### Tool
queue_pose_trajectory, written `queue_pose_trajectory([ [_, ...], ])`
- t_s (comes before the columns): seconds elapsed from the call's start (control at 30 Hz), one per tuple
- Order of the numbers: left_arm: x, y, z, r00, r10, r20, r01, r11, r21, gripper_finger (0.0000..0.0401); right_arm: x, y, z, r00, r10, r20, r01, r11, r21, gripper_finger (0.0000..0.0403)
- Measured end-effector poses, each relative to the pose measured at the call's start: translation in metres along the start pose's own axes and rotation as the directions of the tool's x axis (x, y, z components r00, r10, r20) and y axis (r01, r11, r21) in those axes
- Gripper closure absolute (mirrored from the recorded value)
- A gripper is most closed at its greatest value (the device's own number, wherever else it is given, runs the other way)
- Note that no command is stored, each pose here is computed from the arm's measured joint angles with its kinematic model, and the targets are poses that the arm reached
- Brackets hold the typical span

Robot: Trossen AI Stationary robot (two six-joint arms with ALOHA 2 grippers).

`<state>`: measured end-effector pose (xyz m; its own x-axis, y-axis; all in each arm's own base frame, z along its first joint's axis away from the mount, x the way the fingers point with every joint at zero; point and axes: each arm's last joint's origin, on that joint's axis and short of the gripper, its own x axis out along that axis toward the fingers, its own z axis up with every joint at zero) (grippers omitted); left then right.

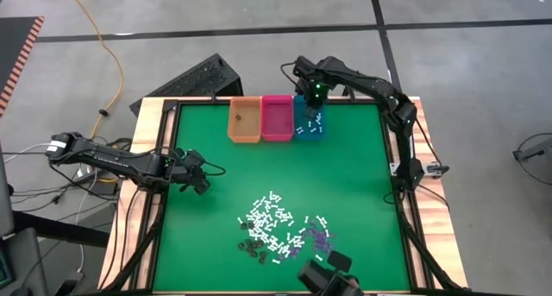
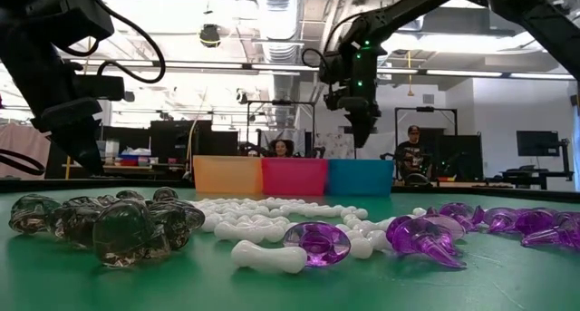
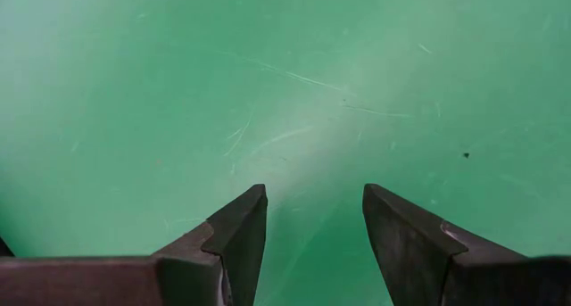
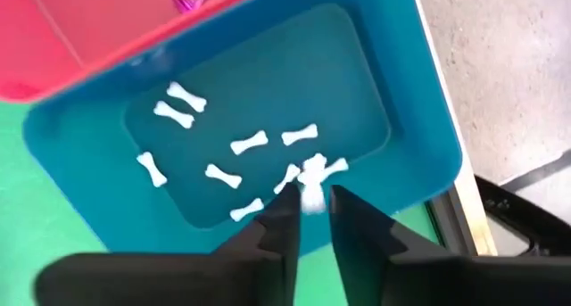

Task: Sort Halloween decoration
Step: Put the white bone toy into the blue bin

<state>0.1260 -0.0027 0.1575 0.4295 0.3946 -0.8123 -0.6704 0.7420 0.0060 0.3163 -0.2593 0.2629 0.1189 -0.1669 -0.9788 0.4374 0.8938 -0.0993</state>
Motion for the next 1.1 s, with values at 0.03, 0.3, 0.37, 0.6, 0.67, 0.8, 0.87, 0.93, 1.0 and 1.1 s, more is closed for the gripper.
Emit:
queue_pose_trajectory([
  [0.03,0.000,0.000,0.000,1.000,0.001,0.001,-0.001,1.000,0.000,0.0222,0.000,0.001,0.001,1.000,0.000,0.007,0.000,1.000,-0.003,0.0294],
  [0.3,0.000,0.000,0.000,1.000,0.014,0.013,-0.014,1.000,-0.011,0.0222,-0.005,0.025,0.005,0.996,0.082,0.034,-0.079,0.994,-0.080,0.0240],
  [0.37,0.000,0.001,0.001,1.000,0.019,0.017,-0.018,1.000,-0.011,0.0222,-0.015,0.045,0.007,0.992,0.108,0.059,-0.100,0.986,-0.132,0.0239],
  [0.6,0.000,0.001,0.001,1.000,0.020,0.019,-0.019,1.000,-0.021,0.0222,-0.042,0.154,0.003,0.974,0.210,0.087,-0.165,0.916,-0.367,0.0248],
  [0.67,0.000,0.000,0.001,1.000,0.019,0.021,-0.018,1.000,-0.022,0.0222,-0.047,0.186,-0.003,0.971,0.224,0.085,-0.171,0.897,-0.408,0.0250],
  [0.8,0.000,0.000,0.002,0.999,0.015,0.031,-0.014,1.000,-0.020,0.0222,-0.044,0.240,-0.011,0.959,0.260,0.110,-0.176,0.854,-0.489,0.0251],
  [0.87,0.000,-0.001,0.003,0.999,0.010,0.041,-0.009,1.000,-0.022,0.0222,-0.037,0.261,-0.015,0.948,0.287,0.137,-0.179,0.839,-0.514,0.0251],
  [0.93,0.000,-0.001,0.003,0.999,0.013,0.046,-0.012,1.000,-0.021,0.0222,-0.030,0.275,-0.018,0.934,0.314,0.172,-0.185,0.835,-0.519,0.0251],
  [1.0,0.000,-0.001,0.003,0.999,0.014,0.048,-0.013,1.000,-0.022,0.0222,-0.021,0.281,-0.020,0.928,0.324,0.186,-0.191,0.840,-0.508,0.0251],
  [1.1,0.000,-0.001,0.003,0.999,0.014,0.048,-0.013,1.000,-0.014,0.0222,-0.006,0.284,-0.025,0.929,0.322,0.183,-0.198,0.849,-0.490,0.0251],
])
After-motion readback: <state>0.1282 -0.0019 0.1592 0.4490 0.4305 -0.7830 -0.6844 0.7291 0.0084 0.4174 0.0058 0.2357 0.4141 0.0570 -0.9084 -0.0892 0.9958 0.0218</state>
